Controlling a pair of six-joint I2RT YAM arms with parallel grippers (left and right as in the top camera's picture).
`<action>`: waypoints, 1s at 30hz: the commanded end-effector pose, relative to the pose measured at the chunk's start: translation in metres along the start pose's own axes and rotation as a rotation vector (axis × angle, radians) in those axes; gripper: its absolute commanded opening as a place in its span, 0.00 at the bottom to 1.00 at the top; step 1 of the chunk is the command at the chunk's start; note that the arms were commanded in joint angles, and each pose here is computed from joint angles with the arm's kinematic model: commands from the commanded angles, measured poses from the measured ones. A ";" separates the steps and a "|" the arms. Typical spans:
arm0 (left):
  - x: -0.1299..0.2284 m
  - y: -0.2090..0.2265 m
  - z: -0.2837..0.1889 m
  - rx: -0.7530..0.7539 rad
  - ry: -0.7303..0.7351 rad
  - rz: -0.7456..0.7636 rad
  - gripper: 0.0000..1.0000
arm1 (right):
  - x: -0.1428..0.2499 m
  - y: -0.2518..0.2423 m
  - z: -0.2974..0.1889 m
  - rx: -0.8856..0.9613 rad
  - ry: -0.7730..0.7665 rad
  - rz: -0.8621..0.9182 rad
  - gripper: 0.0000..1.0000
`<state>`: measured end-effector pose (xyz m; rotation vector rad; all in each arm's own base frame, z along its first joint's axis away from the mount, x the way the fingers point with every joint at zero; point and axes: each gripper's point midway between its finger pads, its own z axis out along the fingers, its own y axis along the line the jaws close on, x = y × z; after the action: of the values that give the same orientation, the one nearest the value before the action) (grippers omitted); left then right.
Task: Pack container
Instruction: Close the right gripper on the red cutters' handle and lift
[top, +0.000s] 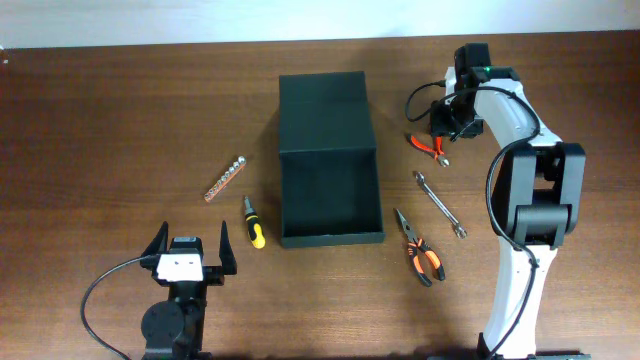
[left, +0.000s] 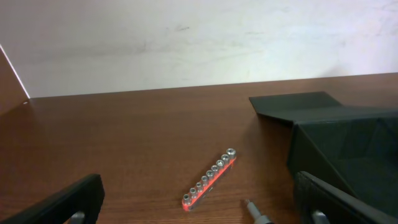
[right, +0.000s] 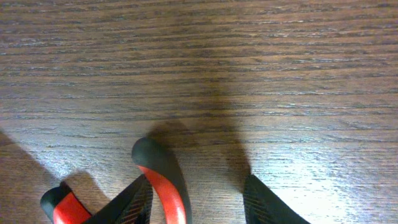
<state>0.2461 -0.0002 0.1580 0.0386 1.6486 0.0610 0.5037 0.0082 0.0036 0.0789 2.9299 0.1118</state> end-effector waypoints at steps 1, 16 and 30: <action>0.001 -0.002 0.000 0.011 -0.003 -0.002 0.99 | 0.009 0.012 0.017 -0.009 0.044 -0.015 0.43; 0.001 -0.002 0.000 0.011 -0.003 -0.002 0.99 | 0.013 0.024 0.018 -0.003 0.053 -0.044 0.04; 0.001 -0.002 0.000 0.011 -0.003 -0.002 0.99 | 0.005 0.027 -0.007 -0.006 0.029 -0.045 0.04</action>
<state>0.2461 -0.0002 0.1580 0.0383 1.6486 0.0607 0.4946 0.0313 0.0039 0.0108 2.9704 0.1102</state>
